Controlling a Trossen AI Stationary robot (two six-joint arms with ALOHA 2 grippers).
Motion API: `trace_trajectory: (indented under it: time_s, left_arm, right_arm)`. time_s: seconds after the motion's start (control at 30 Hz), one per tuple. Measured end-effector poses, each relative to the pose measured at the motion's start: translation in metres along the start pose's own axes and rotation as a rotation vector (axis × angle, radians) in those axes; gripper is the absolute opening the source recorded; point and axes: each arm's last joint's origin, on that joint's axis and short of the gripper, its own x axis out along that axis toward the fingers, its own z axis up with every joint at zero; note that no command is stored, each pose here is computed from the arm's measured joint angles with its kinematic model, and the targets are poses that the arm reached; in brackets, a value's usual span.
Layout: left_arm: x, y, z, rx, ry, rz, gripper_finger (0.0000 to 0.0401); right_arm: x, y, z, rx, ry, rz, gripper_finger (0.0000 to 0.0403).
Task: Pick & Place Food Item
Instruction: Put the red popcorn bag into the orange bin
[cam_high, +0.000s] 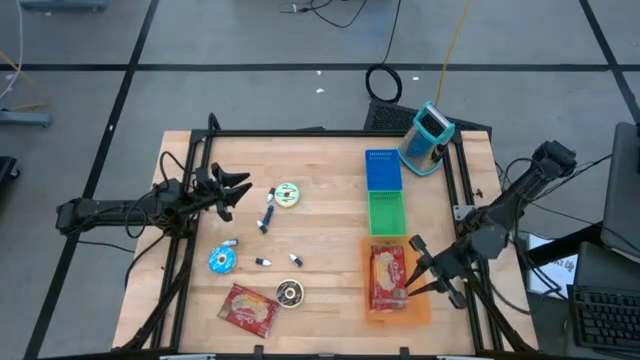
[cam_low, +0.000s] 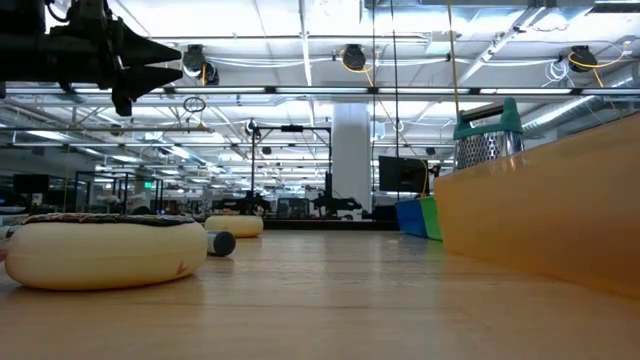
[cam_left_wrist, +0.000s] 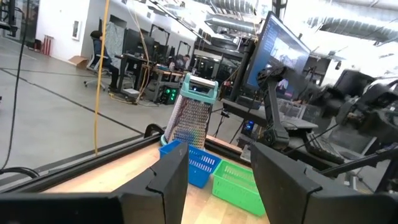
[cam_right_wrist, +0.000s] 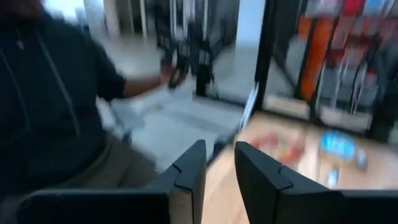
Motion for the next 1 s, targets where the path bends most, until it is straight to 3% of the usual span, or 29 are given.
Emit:
trace_trajectory:
  time_s: [0.2, 0.4, 0.47, 0.67, 0.83, 0.9, 1.0]
  left_arm:
    - [0.000, -0.001, 0.005, -0.237, -0.046, -0.018, 0.0175]
    - [0.000, 0.000, 0.005, -0.287, -0.055, 0.017, 0.0175]
    - [0.000, -0.001, 0.004, -0.308, -0.030, -0.027, 0.0175]
    - [0.002, -0.026, -0.005, -0.309, 0.180, -0.530, 0.0175]
    - [0.013, -0.066, -0.005, -0.124, 0.277, -0.597, 0.0175]
    - [0.019, -0.087, -0.003, -0.075, 0.395, -0.607, 0.0175]
    - [0.031, -0.117, 0.003, -0.063, 0.618, -0.526, 0.0175]
  right_arm:
    - [-0.013, -0.014, -0.033, 0.013, -0.238, -0.065, 0.0073]
    - [-0.020, -0.026, -0.048, 0.010, -0.272, -0.131, 0.0073]
    - [-0.020, -0.030, -0.047, -0.009, -0.278, -0.154, 0.0073]
    - [-0.022, -0.038, -0.045, -0.045, -0.292, -0.205, 0.0073]
    - [-0.023, -0.043, -0.045, -0.073, -0.284, -0.232, 0.0073]
    - [-0.023, -0.044, -0.045, -0.076, -0.280, -0.240, 0.0073]
    - [-0.023, -0.047, -0.046, -0.090, -0.274, -0.256, 0.0073]
